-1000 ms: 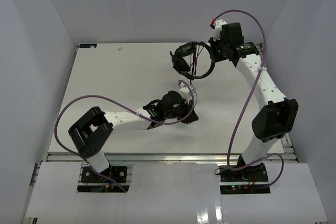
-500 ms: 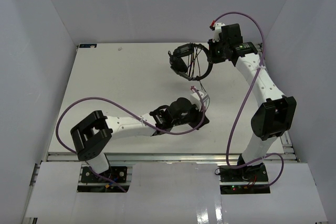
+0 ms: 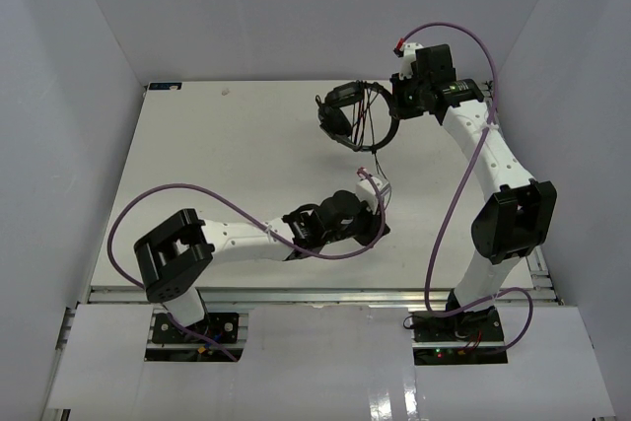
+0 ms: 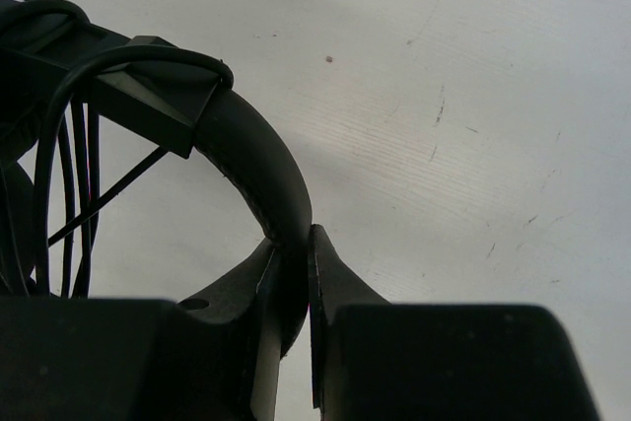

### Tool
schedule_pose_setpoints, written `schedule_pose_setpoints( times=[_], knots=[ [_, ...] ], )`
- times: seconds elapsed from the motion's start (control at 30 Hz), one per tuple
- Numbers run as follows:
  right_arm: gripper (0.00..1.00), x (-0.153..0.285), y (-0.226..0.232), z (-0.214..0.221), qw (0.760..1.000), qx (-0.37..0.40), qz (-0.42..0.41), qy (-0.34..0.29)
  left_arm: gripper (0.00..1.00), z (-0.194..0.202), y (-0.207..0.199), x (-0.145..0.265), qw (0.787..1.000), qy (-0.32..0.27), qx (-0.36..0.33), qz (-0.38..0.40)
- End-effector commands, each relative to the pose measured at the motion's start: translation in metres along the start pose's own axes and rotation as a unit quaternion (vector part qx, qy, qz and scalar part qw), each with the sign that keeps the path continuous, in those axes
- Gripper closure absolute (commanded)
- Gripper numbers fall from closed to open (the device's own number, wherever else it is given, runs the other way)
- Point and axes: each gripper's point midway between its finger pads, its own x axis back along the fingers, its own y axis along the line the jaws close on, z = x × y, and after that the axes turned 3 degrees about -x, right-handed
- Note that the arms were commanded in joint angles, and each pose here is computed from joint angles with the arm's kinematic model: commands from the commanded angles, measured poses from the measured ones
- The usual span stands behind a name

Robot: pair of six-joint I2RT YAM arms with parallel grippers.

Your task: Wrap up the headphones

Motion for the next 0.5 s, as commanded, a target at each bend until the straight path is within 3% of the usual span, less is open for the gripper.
schedule_pose_setpoints(
  times=[0.0,0.47],
  knots=[
    [0.92,0.034,0.010,-0.041,0.997,-0.006,-0.017,-0.078,0.88,0.016,0.021,0.014,0.999,0.000,-0.005,-0.038],
    [0.92,0.043,0.014,-0.024,0.997,0.019,-0.032,-0.065,0.87,-0.008,0.075,0.050,0.991,-0.056,-0.031,-0.121]
  ],
)
